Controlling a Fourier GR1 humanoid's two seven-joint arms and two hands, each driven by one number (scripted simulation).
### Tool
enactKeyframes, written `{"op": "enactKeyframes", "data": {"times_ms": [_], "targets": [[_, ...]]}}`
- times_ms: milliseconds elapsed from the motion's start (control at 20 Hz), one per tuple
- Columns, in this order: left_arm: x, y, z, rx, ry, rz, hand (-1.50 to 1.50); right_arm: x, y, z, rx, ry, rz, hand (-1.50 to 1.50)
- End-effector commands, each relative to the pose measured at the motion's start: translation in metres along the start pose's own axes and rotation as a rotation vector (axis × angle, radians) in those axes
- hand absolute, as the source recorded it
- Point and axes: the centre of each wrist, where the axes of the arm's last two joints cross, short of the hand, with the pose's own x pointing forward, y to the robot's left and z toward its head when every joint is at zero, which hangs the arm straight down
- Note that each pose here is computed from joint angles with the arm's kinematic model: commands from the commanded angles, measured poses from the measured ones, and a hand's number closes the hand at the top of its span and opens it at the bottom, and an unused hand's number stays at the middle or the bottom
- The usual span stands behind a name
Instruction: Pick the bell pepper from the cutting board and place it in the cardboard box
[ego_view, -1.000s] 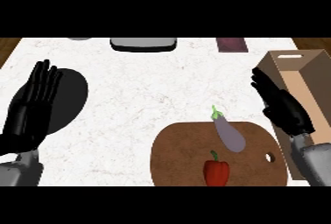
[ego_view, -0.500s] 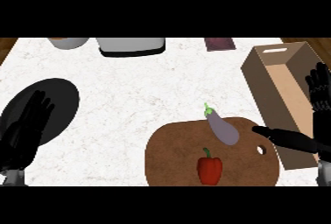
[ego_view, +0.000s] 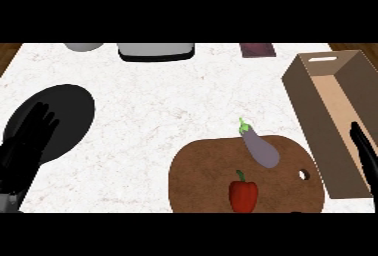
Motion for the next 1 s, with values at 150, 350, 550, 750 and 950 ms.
{"op": "enactKeyframes", "data": {"times_ms": [150,350,550,750,950], "targets": [[-0.002,-0.015,0.0,-0.033,0.003,-0.012,0.0,0.026,-0.021,0.02,0.234,0.217,0.387,-1.5],[0.005,-0.015,-0.003,-0.067,-0.007,-0.023,0.0,0.054,-0.021,0.024,0.337,0.348,0.493,-1.5],[0.012,-0.027,-0.01,-0.085,-0.025,-0.01,0.0,0.071,-0.006,0.011,0.393,0.471,0.501,-1.5],[0.012,-0.036,-0.022,-0.084,-0.021,-0.005,0.0,0.094,0.019,0.01,0.469,0.531,0.458,-1.5],[-0.005,-0.035,-0.011,-0.077,-0.004,-0.005,0.0,0.1,0.035,-0.003,0.495,0.592,0.465,-1.5]]}}
